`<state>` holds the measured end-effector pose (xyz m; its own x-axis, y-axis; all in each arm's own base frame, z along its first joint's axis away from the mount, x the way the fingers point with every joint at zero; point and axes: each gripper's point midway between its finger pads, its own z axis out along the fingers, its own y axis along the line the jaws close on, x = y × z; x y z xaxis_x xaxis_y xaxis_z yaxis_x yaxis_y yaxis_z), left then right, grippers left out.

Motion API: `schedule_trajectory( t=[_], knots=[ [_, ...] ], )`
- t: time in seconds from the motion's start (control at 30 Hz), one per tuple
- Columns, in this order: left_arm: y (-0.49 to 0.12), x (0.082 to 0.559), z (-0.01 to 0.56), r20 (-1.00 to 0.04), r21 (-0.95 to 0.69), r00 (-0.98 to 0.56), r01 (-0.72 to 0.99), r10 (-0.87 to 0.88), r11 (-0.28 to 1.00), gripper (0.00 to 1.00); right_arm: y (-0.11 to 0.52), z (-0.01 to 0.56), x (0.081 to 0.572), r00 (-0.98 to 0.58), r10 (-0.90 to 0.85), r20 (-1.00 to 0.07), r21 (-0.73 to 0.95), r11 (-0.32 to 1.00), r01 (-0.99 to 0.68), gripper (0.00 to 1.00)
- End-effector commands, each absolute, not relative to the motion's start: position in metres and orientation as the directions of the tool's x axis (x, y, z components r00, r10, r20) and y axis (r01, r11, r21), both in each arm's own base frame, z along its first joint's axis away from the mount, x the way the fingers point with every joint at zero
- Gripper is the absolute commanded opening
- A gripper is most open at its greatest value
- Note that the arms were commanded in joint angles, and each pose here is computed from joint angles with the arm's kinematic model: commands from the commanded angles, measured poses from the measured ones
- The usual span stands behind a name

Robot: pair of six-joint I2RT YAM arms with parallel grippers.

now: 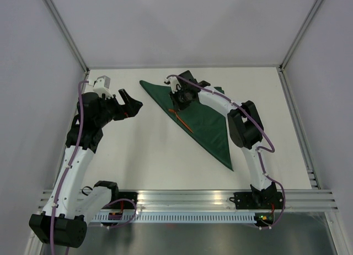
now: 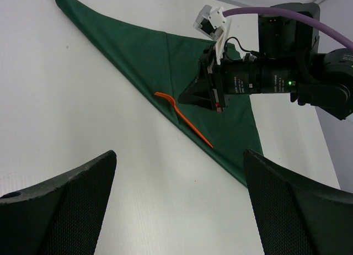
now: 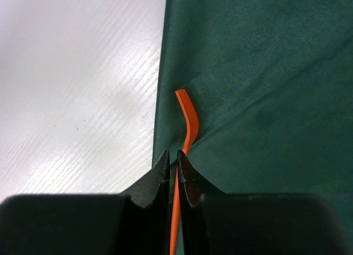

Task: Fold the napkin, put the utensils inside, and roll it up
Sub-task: Place the utensil onto the napkin

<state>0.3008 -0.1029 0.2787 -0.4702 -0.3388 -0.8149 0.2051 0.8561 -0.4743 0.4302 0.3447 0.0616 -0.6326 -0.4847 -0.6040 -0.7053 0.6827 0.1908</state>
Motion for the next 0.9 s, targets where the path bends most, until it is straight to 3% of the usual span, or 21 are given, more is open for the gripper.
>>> schedule_trajectory(
  t=[0.0,0.87],
  knots=[
    [-0.104,0.303,0.288,-0.818,-0.49,-0.45,0.216,-0.359,0.845,0.99,0.362,0.101,0.439,-0.573,-0.446,-0.688,0.212,0.632,-0.745,0.14],
    [-0.104,0.305,0.285,-0.816,-0.486,-0.455,0.211,-0.355,0.848,0.99,0.373,0.066,0.441,-0.594,-0.487,-0.641,0.25,0.599,-0.761,0.13]
  ],
)
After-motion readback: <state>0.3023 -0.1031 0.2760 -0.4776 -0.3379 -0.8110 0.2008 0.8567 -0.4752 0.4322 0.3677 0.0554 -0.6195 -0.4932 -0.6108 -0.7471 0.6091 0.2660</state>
